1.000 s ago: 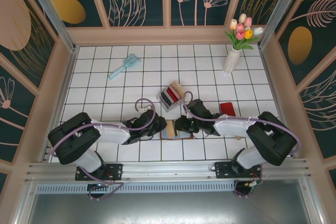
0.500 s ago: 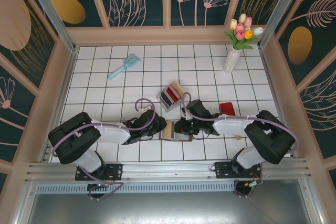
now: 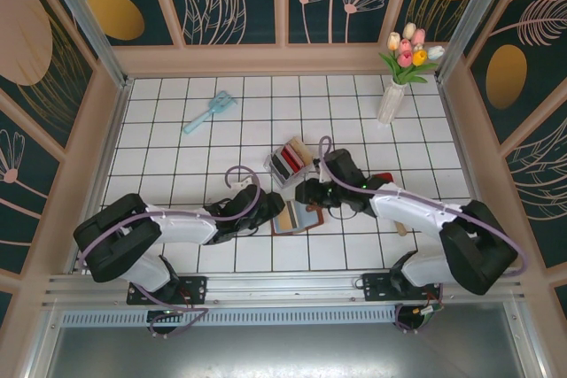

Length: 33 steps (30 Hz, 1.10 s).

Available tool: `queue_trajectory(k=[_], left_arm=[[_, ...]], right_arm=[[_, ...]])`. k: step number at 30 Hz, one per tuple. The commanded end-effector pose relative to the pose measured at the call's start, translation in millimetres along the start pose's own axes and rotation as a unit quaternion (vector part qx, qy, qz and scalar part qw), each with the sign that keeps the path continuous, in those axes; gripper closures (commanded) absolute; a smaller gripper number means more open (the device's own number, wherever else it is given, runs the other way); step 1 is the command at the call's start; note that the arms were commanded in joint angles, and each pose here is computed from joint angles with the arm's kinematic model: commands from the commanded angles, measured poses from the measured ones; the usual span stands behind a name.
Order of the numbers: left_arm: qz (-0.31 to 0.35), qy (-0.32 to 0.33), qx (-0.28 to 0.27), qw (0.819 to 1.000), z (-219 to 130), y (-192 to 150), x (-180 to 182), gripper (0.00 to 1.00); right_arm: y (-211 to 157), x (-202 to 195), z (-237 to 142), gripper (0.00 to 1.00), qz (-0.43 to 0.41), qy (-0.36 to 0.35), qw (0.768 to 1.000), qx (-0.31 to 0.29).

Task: Put the credit cards into the card holder
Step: Insert the credit card into the card slot, then pick up the credit card from the storage box.

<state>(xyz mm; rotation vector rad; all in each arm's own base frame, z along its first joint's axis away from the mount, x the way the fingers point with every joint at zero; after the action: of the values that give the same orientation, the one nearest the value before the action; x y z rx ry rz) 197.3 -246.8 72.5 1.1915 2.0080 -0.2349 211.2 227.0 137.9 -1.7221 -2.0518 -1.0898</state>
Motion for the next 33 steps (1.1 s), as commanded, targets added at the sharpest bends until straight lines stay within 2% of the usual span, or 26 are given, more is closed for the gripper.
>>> queue_trajectory(k=[1, 6, 10, 17, 23, 33], left_arm=[[0.019, 0.045, -0.032, 0.998, -8, 10, 7, 0.38], [0.014, 0.022, -0.07, 0.997, -20, 34, -14, 0.29], [0.001, 0.01, -0.084, 0.996, -19, 64, -24, 0.27], [-0.021, -0.016, -0.06, 0.998, 8, 103, -42, 0.3], [-0.031, -0.037, -0.034, 0.998, 31, 110, -45, 0.32], [-0.049, -0.023, -0.027, 0.998, 52, 112, -31, 0.33]], right_arm=[[26, 6, -22, 0.59, -0.026, -0.022, 0.999, -0.043], [70, 11, -38, 0.55, -0.102, -0.105, 0.984, -0.103], [95, 15, -22, 0.57, -0.162, -0.14, 0.974, -0.079], [113, 15, 17, 0.6, -0.233, -0.186, 0.954, -0.04], [119, 15, 44, 0.62, -0.274, -0.219, 0.937, -0.014], [118, 7, 65, 0.58, -0.293, -0.259, 0.92, 0.008]])
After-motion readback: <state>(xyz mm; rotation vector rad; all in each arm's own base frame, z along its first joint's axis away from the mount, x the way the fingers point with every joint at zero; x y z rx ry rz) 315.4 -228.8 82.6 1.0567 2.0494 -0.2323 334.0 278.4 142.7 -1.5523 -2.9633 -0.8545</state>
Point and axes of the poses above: each hand's point on the last joint's axis, 136 mm out from that joint toward the fingers, its own z axis out along the fingers, its own x axis along the line the jaws close on, y = z × x, the point moved 6 cm from there along -z, back along the fingers, and after that the axes turned 5 degrees about -z, right-handed, at the moved point
